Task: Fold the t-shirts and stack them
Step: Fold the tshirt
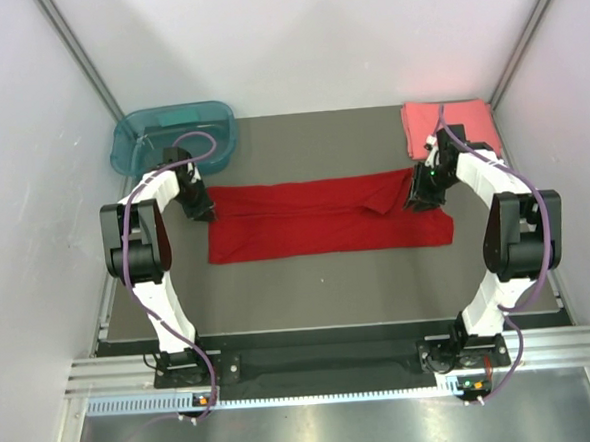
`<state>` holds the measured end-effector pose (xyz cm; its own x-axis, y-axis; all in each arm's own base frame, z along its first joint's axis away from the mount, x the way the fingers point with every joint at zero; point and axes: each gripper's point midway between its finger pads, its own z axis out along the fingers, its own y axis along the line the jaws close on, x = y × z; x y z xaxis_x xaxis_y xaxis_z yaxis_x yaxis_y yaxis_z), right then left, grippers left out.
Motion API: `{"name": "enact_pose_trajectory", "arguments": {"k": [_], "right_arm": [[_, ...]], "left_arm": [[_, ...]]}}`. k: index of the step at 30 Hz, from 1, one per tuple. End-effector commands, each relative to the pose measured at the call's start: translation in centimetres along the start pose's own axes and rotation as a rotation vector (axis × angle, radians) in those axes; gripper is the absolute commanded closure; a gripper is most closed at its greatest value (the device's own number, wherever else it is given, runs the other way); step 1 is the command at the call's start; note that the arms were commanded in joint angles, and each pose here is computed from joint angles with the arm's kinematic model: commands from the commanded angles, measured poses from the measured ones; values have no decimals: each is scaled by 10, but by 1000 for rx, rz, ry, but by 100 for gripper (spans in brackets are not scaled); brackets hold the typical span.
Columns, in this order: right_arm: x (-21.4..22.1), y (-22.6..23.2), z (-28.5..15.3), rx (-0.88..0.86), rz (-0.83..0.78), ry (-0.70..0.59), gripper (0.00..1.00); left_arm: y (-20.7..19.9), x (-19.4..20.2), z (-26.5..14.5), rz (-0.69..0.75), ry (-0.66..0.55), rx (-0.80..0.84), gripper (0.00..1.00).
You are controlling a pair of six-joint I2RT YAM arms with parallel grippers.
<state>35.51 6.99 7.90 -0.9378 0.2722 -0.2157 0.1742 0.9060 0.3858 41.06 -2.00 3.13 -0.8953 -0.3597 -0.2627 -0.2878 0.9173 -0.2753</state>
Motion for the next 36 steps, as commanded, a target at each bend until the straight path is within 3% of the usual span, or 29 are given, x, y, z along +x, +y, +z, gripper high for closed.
{"name": "enact_pose_trajectory", "arguments": {"k": [1, 4, 24, 27, 29, 31, 33, 36], "right_arm": [[-1, 19, -12, -36, -44, -29, 67], [-2, 24, -10, -41, -49, -24, 67], [7, 33, 1, -44, -78, 11, 67], [7, 38, 2, -50, -85, 9, 67], [7, 44, 4, -61, -100, 10, 67], [7, 52, 6, -66, -120, 10, 66], [8, 55, 12, -68, -121, 18, 62], [10, 57, 26, -96, -85, 36, 56]], "left_arm": [[-8, -27, -20, 9, -105, 20, 94], [-9, -28, -24, 0, -106, 19, 100], [-2, -50, -30, -60, -159, -12, 100], [4, -46, -24, -76, -138, -42, 94], [8, -43, -23, -85, -121, -61, 83], [9, -41, -26, -89, -118, -70, 78], [6, -43, -37, -92, -139, -62, 66], [-4, -41, -57, -87, -166, -31, 59]]}}
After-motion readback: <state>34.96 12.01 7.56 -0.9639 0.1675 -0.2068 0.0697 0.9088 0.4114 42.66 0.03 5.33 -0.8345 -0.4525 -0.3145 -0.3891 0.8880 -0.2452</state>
